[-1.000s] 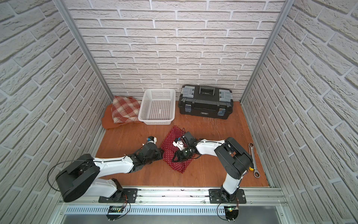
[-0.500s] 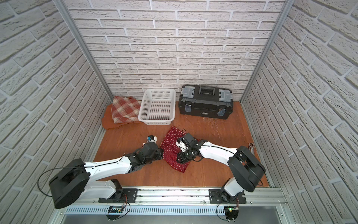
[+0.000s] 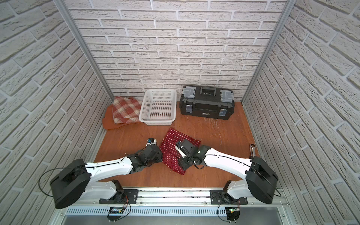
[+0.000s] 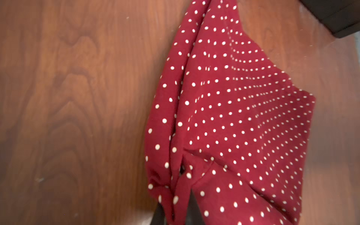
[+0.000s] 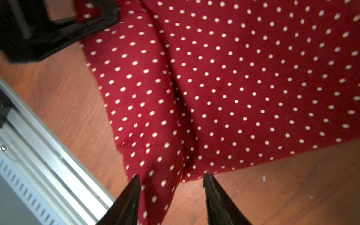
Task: Roll up the skirts
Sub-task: Roll the skirt at the center of the board.
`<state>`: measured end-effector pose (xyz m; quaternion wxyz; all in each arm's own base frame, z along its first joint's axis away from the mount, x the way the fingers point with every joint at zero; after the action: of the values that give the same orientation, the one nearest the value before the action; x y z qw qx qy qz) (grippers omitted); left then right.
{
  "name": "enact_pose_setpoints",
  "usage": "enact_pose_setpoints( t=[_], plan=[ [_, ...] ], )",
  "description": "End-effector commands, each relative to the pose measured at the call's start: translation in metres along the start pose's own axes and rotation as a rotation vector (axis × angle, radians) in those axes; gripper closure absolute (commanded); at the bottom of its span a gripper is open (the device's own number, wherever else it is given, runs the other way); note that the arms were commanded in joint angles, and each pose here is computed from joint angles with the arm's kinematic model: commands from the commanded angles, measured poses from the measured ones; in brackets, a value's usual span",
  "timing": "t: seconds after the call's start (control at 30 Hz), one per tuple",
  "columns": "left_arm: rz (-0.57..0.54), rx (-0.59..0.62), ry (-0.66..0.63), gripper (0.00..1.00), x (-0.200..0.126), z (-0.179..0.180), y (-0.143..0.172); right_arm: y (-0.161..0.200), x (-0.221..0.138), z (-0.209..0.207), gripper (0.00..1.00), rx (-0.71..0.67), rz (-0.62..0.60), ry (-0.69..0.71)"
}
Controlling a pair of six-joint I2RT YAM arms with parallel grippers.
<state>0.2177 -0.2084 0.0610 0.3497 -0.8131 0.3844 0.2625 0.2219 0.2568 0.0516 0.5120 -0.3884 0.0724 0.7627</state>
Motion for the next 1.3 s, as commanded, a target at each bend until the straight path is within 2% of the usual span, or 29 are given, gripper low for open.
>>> enact_pose_setpoints(
  t=[0.0, 0.17, 0.37, 0.43, 0.5, 0.6, 0.67, 0.8, 1.0, 1.27],
  plan=[
    [-0.016, 0.020, 0.054, 1.00, 0.003, -0.009, -0.003, 0.023, 0.002, -0.029, 0.75, 0.061, 0.068, 0.187],
    [-0.045, 0.039, 0.037, 1.00, -0.010, -0.014, -0.009, 0.026, -0.012, -0.025, 0.69, 0.044, 0.059, 0.257],
    [-0.072, 0.063, -0.057, 1.00, -0.029, -0.014, -0.012, 0.031, -0.045, -0.005, 0.58, -0.065, 0.073, 0.490],
    [-0.061, 0.063, -0.078, 1.00, -0.030, -0.012, -0.009, 0.032, -0.054, 0.003, 0.56, -0.096, 0.075, 0.533],
    [-0.055, 0.061, -0.120, 1.00, -0.030, -0.007, -0.006, 0.032, -0.062, 0.012, 0.50, -0.125, 0.066, 0.574],
    [-0.046, 0.053, -0.145, 1.00, -0.028, -0.002, -0.002, 0.031, -0.074, 0.034, 0.47, -0.224, 0.033, 0.645],
    [-0.043, 0.047, -0.151, 1.00, -0.029, -0.002, -0.002, 0.033, -0.076, 0.056, 0.46, -0.352, 0.013, 0.715],
    [-0.041, 0.054, -0.160, 1.00, -0.033, -0.004, -0.002, 0.043, -0.063, 0.084, 0.46, -0.559, 0.012, 0.810],
    [-0.023, 0.054, -0.175, 1.00, -0.030, 0.000, 0.001, 0.053, -0.024, 0.113, 0.39, -0.855, 0.031, 0.937],
    [0.004, 0.050, -0.177, 1.00, -0.026, 0.001, 0.004, 0.048, 0.014, 0.112, 0.35, -1.043, 0.072, 1.161]
  ],
)
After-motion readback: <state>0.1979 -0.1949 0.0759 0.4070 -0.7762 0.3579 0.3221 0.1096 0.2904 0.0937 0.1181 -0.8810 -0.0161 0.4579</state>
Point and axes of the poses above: each gripper's point midway between its finger pads, its own x axis out along the fingers, its own z axis along the line the jaws close on, y = z × x, the point moved 5 cm from there along -x, back along the fingers, and after that the axes turned 14 degrees about -x, right-handed, at the moved point
